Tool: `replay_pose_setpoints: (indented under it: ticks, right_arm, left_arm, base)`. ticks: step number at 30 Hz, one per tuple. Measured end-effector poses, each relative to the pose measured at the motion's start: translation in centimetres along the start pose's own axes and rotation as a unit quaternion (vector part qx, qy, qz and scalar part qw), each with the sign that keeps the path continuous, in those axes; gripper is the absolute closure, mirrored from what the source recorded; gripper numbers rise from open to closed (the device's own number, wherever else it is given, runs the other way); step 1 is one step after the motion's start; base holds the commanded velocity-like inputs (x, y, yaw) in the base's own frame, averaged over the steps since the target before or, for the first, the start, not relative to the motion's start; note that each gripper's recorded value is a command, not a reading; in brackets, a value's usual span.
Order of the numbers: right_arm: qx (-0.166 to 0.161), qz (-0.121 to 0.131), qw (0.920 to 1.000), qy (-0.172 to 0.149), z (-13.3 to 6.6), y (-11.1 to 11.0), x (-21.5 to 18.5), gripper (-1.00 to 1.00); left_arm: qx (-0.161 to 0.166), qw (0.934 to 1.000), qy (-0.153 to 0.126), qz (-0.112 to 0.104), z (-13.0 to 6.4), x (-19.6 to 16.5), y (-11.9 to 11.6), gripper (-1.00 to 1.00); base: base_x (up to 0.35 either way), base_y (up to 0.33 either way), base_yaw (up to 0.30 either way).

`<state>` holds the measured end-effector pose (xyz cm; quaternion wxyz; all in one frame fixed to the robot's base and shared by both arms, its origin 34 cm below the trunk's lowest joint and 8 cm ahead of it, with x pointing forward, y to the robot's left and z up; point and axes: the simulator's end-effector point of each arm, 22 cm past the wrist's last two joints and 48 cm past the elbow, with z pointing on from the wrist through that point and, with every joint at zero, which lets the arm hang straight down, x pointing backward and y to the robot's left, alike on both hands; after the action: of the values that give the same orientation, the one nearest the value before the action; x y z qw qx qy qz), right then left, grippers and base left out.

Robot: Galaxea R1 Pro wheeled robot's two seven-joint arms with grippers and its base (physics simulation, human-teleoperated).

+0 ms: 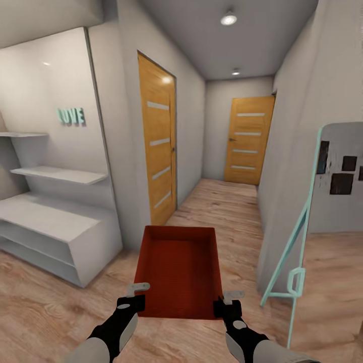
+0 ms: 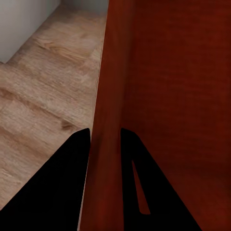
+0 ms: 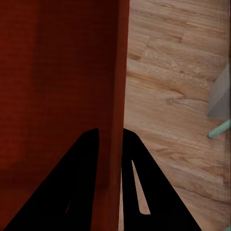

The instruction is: Move the two storage containers from the living room to the garage. In the garage, place one container on the floor and stack the other container on top of it (either order is fine).

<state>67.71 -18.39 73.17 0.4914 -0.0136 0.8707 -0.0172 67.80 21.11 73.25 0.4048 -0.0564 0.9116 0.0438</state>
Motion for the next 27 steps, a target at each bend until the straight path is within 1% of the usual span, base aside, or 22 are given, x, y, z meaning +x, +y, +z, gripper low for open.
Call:
replay_pose_setpoints:
  ticks: [22, 27]
  right_arm:
    - [0.000, 0.000, 1.0000, 0.000, 0.00, 0.00, 0.00, 1.00]
    - [0.000, 0.000, 1.0000, 0.000, 0.00, 0.01, -0.01, 1.00]
  left_arm:
    - [0.000, 1.0000, 0.000, 0.000, 0.00, 0.00, 0.00, 1.00]
    - [0.000, 1.0000, 0.000, 0.000, 0.00, 0.01, 0.01, 1.00]
  base:
    - [0.314, 0.188, -0.242]
    - [0.314, 0.188, -0.081]
